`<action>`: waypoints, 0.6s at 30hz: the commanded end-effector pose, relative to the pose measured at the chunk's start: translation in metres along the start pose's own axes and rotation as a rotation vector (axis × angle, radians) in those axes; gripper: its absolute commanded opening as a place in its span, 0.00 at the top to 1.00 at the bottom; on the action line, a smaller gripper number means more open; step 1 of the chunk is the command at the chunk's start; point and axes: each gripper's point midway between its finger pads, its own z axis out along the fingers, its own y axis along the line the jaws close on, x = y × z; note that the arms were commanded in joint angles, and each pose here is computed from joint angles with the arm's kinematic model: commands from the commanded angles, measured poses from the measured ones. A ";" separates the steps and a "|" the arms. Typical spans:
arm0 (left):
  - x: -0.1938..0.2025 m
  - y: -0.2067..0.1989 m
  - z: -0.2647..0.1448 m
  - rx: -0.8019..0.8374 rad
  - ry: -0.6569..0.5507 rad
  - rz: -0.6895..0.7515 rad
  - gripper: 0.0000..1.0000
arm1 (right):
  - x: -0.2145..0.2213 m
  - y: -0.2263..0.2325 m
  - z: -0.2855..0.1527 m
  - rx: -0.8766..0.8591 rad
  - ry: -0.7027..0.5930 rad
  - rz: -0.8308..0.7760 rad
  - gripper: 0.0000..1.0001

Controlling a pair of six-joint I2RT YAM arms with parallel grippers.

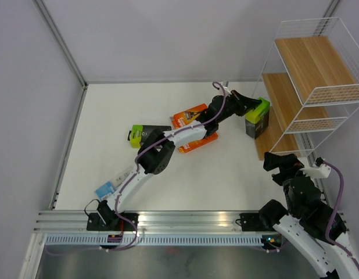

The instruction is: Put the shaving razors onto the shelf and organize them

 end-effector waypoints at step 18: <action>-0.028 0.088 -0.020 -0.194 -0.211 -0.488 0.98 | -0.005 0.000 -0.002 -0.002 -0.012 -0.007 0.02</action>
